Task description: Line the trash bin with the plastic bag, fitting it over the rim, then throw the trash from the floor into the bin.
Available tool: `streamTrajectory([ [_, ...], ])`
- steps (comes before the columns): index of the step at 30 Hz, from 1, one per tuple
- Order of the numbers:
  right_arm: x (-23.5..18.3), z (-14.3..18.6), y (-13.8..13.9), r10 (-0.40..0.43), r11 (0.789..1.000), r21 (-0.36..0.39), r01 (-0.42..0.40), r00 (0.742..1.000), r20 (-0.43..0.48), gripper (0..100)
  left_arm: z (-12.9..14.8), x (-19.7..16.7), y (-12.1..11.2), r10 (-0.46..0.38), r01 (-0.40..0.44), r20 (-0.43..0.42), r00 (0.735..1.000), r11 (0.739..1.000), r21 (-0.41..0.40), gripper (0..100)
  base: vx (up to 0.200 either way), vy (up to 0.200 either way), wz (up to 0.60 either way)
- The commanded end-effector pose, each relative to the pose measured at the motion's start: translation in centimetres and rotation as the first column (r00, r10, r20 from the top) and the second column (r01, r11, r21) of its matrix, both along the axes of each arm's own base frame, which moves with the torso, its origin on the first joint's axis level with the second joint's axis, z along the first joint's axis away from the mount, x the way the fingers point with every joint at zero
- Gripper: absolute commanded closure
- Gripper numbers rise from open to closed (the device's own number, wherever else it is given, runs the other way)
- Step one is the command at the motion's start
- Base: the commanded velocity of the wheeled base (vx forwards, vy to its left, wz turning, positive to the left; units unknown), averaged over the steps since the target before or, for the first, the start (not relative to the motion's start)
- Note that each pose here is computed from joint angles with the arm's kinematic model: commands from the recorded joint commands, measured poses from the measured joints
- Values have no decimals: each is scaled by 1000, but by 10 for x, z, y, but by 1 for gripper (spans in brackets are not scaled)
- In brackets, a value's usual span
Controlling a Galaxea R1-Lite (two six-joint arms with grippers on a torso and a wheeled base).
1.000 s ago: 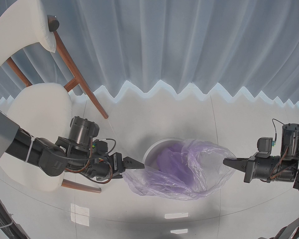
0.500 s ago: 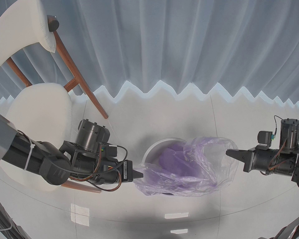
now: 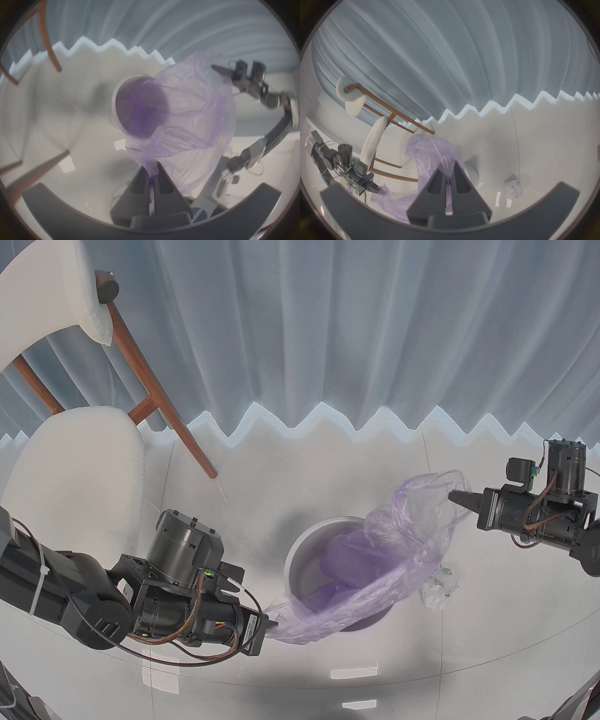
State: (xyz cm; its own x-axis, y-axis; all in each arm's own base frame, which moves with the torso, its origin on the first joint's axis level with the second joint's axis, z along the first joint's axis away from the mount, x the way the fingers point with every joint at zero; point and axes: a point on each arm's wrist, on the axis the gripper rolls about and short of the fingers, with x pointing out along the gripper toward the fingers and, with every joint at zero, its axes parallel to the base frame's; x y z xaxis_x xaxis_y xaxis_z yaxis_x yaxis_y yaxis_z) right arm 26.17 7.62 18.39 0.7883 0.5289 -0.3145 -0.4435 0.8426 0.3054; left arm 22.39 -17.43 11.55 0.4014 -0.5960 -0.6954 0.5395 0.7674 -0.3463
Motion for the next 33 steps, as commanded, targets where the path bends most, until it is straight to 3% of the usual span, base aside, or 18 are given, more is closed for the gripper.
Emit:
streamTrajectory([
  [1, 33, -1, 11, 8, 1000, 1, -8, 1000, 6, 100, -9, 5, 1, -4, -5, 84, 996, 994, 111, 100, 0, 0, 0],
  [3, 49, 0, 21, 24, 1000, 7, -24, 1000, 19, 100, 4, 26, -4, 59, -66, 137, 989, 997, 47, 100, 0, 0, 0],
  [8, 69, 4, 44, 70, 997, 20, -71, 996, 50, 100, 17, 52, 1, 137, -140, 182, 974, 990, 1, 100, 0, 0, 0],
  [11, 79, 7, 59, 97, 995, 28, -100, 993, 70, 100, 30, 66, 9, 207, -208, 233, 950, 978, -20, 100, 0, 0, 0],
  [13, 92, 8, 76, 125, 991, 35, -129, 988, 93, 100, 39, 79, 23, 288, -292, 274, 918, 956, -26, 100, 0, 0, 0],
  [20, 136, -8, 104, 115, 992, 35, -120, 986, 122, 100, 33, 84, 47, 399, -425, 284, 872, 904, 36, 100, 0, 0, 0],
  [27, 150, -15, 108, 104, 993, 38, -110, 986, 128, 100, 22, 78, 53, 444, -483, 265, 856, 869, 103, 100, 0, 0, 0],
  [33, 151, 4, 107, 96, 992, 60, -108, 978, 185, 100, 29, 73, 57, 461, -504, 272, 845, 856, 115, 100, 0, 0, 0],
])
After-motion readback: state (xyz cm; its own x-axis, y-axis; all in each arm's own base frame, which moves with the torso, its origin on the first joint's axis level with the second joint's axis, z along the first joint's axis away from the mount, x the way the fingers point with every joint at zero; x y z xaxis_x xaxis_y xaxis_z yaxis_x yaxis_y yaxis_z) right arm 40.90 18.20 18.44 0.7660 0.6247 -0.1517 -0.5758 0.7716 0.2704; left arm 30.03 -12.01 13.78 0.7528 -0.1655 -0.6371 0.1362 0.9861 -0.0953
